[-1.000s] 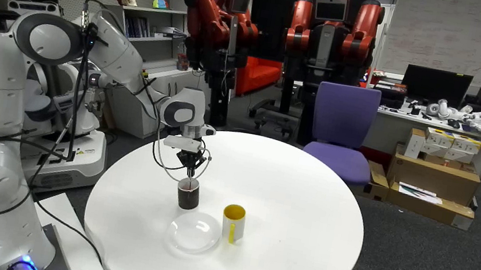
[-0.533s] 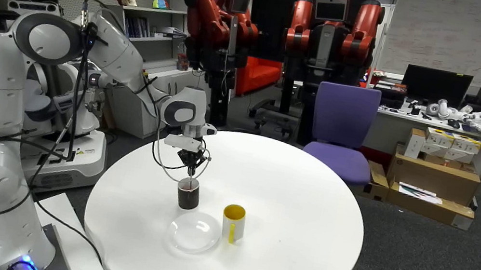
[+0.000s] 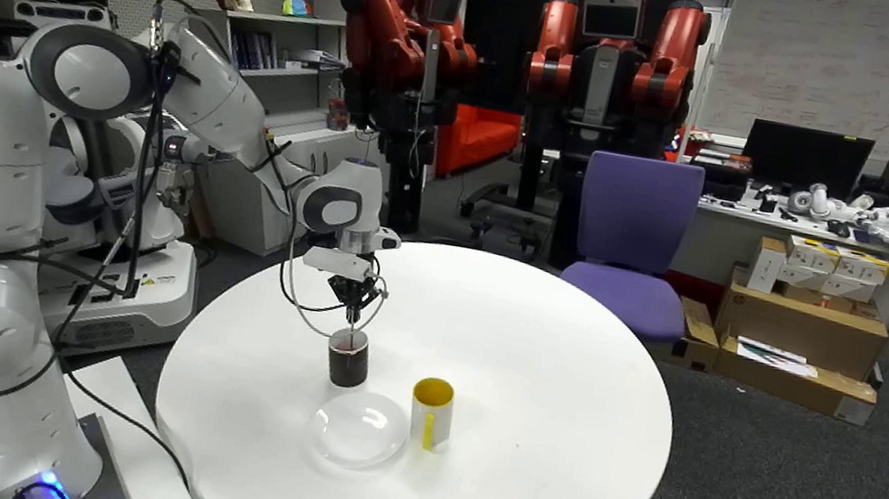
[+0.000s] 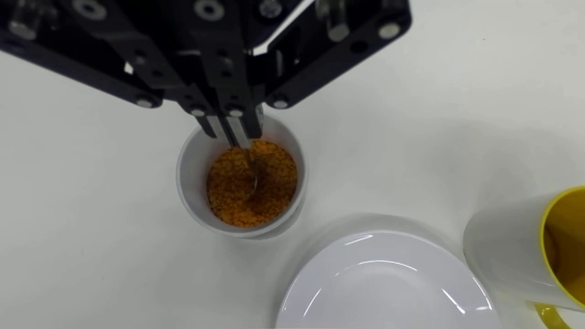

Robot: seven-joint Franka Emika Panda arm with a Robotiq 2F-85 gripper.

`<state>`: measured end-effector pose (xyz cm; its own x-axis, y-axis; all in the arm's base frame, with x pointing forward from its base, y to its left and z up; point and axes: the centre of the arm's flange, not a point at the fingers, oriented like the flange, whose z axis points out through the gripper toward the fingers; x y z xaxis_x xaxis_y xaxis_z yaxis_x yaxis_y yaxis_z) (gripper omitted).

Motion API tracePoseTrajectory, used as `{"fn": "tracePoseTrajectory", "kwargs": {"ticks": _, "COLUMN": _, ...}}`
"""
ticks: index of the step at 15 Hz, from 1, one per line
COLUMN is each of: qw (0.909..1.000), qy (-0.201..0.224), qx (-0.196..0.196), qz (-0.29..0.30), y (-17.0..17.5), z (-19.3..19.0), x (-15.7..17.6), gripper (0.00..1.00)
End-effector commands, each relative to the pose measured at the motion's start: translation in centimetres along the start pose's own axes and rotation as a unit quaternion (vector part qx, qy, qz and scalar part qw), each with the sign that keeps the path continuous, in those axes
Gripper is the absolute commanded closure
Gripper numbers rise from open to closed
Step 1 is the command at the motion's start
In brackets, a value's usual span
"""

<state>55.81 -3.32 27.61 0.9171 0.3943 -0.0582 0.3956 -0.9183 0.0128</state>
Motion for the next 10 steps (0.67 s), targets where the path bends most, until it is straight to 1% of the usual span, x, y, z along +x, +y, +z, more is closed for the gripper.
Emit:
{"fn": "tracePoseTrajectory", "kwargs": {"ticks": 1, "qw": 0.9999, "qy": 0.010, "qx": 0.009, "qz": 0.002, "y": 0.3, "z": -0.6, "x": 0.1, "gripper": 0.99}}
{"fn": "tracePoseTrajectory", "kwargs": {"ticks": 7, "qw": 0.9996, "qy": 0.006, "qx": 0.026, "qz": -0.010, "y": -1.1, "z": -0.6, "x": -0.1, "gripper": 0.99}}
{"fn": "tracePoseTrajectory", "kwargs": {"ticks": 10, "qw": 0.9995, "qy": 0.000, "qx": 0.028, "qz": -0.013, "y": -1.6, "z": -0.6, "x": -0.5, "gripper": 0.99}}
